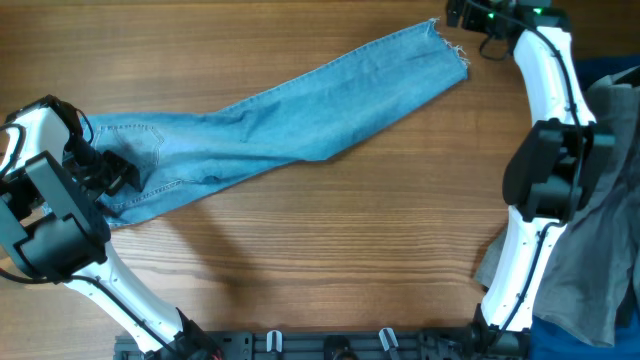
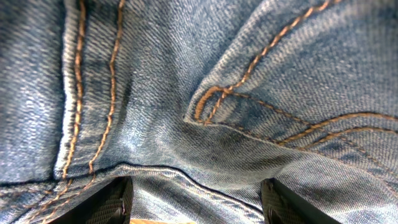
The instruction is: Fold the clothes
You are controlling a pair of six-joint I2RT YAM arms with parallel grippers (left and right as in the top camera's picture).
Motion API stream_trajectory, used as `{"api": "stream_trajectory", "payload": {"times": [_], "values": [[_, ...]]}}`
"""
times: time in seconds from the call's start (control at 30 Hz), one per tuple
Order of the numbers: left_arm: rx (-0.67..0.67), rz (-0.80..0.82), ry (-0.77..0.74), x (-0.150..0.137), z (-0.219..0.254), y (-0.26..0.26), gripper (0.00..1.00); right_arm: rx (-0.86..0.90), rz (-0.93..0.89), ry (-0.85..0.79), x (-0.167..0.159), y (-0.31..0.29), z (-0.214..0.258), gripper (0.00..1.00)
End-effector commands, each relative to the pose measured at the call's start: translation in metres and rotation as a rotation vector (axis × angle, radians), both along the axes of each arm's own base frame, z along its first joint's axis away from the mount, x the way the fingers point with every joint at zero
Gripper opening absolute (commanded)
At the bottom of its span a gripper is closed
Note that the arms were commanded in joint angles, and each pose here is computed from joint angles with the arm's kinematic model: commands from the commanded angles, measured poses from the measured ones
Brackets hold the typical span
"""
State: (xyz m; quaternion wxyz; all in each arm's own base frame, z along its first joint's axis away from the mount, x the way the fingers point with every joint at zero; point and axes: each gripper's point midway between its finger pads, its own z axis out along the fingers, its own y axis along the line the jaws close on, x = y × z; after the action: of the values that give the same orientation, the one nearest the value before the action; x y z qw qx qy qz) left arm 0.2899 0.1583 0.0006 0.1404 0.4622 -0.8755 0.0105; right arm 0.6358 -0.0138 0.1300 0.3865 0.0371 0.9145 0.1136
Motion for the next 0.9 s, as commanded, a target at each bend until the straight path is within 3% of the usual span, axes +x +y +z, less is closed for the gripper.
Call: {"api": "stream_trajectory", "payload": {"times": [0.0, 0.27, 0.4, 0.57, 0.87], "values": [[0.048, -0.002, 0.095, -0.013, -0.050, 0.006, 0.67, -0.024, 0.021, 0.029, 0.008, 0.010, -0.035, 0.99], [0.048, -0.002, 0.096, -0.013, -0.050, 0.006, 0.67, -0.125, 0.079, 0.013, 0.018, 0.007, -0.065, 0.99], [0.048, -0.002, 0.096, -0.013, -0.050, 0.006, 0.67, -0.126, 0.088, 0.041, 0.015, 0.008, -0.080, 0.99], [0.049, -0.002, 0.093, -0.012, -0.050, 0.006, 0.75, -0.123, 0.093, 0.078, 0.010, 0.010, -0.096, 0.96], [0.050, -0.002, 0.093, -0.012, -0.050, 0.006, 0.76, -0.125, 0.107, 0.105, 0.008, 0.015, -0.112, 0.91]]}}
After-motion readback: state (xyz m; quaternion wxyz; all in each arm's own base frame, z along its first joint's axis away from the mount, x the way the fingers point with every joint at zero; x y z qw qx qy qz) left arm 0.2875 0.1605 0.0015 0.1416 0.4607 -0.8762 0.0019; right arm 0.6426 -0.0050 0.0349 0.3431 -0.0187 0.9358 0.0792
